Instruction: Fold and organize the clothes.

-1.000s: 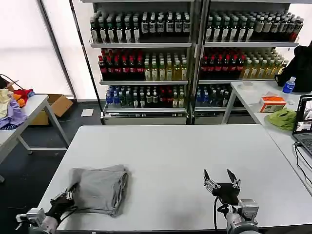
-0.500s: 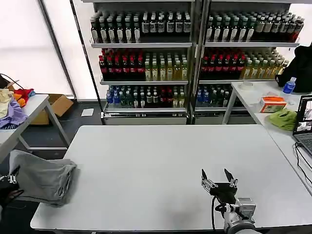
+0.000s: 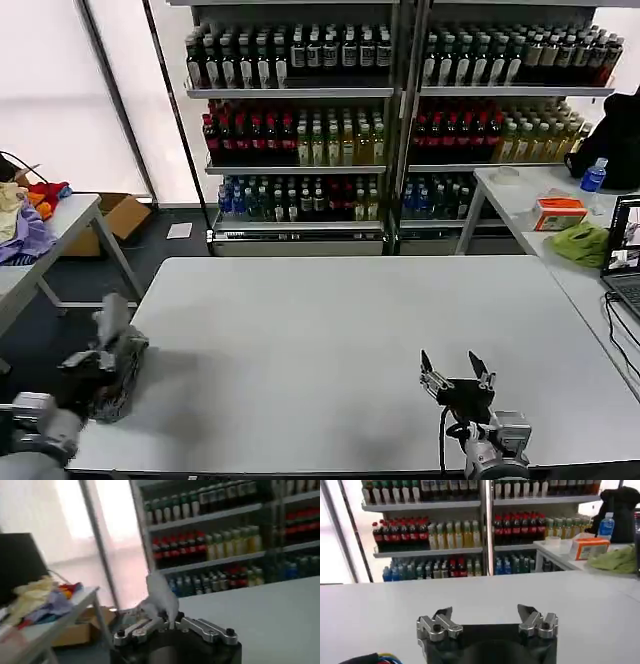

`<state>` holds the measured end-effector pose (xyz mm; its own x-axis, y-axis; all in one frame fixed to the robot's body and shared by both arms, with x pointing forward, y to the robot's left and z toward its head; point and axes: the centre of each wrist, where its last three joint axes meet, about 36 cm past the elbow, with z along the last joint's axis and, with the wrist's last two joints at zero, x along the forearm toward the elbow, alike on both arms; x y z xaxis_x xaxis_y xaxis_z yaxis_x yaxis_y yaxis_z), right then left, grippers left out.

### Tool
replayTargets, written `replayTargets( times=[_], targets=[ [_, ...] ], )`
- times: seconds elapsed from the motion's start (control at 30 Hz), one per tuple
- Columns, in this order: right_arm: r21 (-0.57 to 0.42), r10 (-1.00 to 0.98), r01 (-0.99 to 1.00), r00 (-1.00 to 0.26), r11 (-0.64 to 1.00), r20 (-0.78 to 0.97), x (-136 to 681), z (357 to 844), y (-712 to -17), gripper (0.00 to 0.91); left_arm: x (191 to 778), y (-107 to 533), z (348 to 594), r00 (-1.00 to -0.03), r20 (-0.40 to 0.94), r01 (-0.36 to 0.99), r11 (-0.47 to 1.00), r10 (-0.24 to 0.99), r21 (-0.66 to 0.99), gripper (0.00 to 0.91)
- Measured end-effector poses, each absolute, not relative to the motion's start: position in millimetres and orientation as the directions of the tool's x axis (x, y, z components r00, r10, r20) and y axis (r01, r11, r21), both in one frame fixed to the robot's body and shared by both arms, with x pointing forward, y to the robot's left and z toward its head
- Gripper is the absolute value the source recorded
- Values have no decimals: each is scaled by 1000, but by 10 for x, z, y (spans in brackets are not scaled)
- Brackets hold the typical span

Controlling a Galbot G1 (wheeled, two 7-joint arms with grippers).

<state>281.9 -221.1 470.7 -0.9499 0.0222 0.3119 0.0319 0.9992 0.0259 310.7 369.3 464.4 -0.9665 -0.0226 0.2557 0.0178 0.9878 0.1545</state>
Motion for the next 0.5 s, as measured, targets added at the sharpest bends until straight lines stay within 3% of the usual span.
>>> replayTargets(
  times=[0.2,0.33,0.37,0.4,0.43,0.5],
  targets=[
    [16,52,61,-947,998,317,2755,4684,-2184,907,3062,2763,4450,-928,323,191,981,183,-8,0],
    [7,67,73,-945,997,320,2723,4680,-2200,907,3110,2379,4287,-900,355,244,967,253,-71,0],
    [4,71,77,-945,997,319,2725,4680,-2208,907,3126,2314,4243,-894,364,252,965,263,-77,91],
    [2,74,79,-945,997,319,2727,4676,-2212,907,3141,2246,4200,-886,372,262,961,275,-87,262],
    [1,75,80,-944,997,322,2729,4668,-2213,907,3156,2193,4169,-881,379,270,958,285,-93,907],
    [-2,78,81,-942,997,326,2734,4653,-2213,907,3181,2093,4129,-871,387,283,953,302,-106,907]
  ],
)
